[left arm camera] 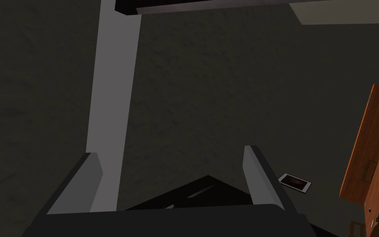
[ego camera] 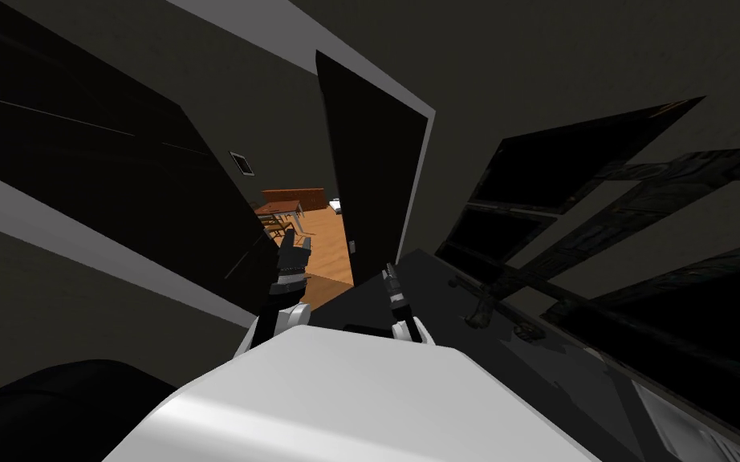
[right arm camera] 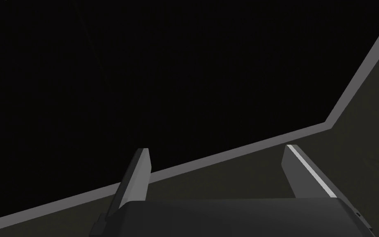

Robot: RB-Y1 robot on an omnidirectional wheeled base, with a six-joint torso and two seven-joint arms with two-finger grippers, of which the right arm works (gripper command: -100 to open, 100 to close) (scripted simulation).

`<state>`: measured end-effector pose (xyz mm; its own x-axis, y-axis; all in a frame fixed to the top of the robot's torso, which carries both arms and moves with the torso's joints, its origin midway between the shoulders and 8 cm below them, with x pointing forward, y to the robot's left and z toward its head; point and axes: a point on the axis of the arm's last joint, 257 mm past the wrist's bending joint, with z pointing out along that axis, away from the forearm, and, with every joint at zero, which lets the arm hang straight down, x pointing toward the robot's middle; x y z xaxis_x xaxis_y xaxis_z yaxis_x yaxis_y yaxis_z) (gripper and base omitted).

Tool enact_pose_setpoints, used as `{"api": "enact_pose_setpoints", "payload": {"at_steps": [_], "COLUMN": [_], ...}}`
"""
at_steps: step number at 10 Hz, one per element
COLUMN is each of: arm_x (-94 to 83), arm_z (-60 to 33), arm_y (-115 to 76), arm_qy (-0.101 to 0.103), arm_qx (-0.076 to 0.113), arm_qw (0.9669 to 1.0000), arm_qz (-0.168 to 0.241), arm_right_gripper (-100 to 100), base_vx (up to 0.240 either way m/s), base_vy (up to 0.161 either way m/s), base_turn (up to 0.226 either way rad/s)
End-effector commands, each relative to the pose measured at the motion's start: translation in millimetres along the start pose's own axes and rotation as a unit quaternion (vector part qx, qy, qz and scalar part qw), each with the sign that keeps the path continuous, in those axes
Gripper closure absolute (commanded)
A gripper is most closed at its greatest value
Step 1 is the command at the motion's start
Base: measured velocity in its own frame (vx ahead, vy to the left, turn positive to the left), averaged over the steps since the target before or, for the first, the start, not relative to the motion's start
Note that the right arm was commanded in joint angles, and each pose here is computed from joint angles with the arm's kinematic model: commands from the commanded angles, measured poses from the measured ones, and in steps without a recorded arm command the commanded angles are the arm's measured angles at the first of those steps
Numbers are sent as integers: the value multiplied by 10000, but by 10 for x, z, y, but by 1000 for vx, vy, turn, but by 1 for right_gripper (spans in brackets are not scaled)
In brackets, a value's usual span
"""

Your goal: Push the door open

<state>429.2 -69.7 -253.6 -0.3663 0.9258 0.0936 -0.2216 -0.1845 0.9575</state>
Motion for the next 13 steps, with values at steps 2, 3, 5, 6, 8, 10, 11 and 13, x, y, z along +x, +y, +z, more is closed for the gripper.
{"api": "enact_pose_setpoints", "payload": {"at_steps": [2, 3, 5, 6, 8, 10, 11, 13], "arm_x": [165, 224, 395, 450, 558, 659, 708, 803], "arm_z": [-20, -32, -73, -89, -125, -161, -181, -223], "arm_y": [-191, -261, -457, -519, -642, -748, -801, -904], "arm_qy": [185, 256, 462, 530, 668, 794, 857, 986], "arm_qx": [178, 245, 433, 494, 615, 722, 775, 881], "arm_qw": [9997, 9994, 9980, 9974, 9959, 9942, 9933, 9912], "arm_qz": [2, 0, -10, -16, -31, -45, -54, -75], "arm_right_gripper": [-100, -100, -100, -100, -100, -100, -100, -100], "base_vx": [91, 94, 106, 153, 110, 89, 89, 99], "base_vy": [39, 62, 41, 60, 60, 54, 42, 44], "base_turn": [-25, -25, -42, -36, -29, -27, -21, -23]}}
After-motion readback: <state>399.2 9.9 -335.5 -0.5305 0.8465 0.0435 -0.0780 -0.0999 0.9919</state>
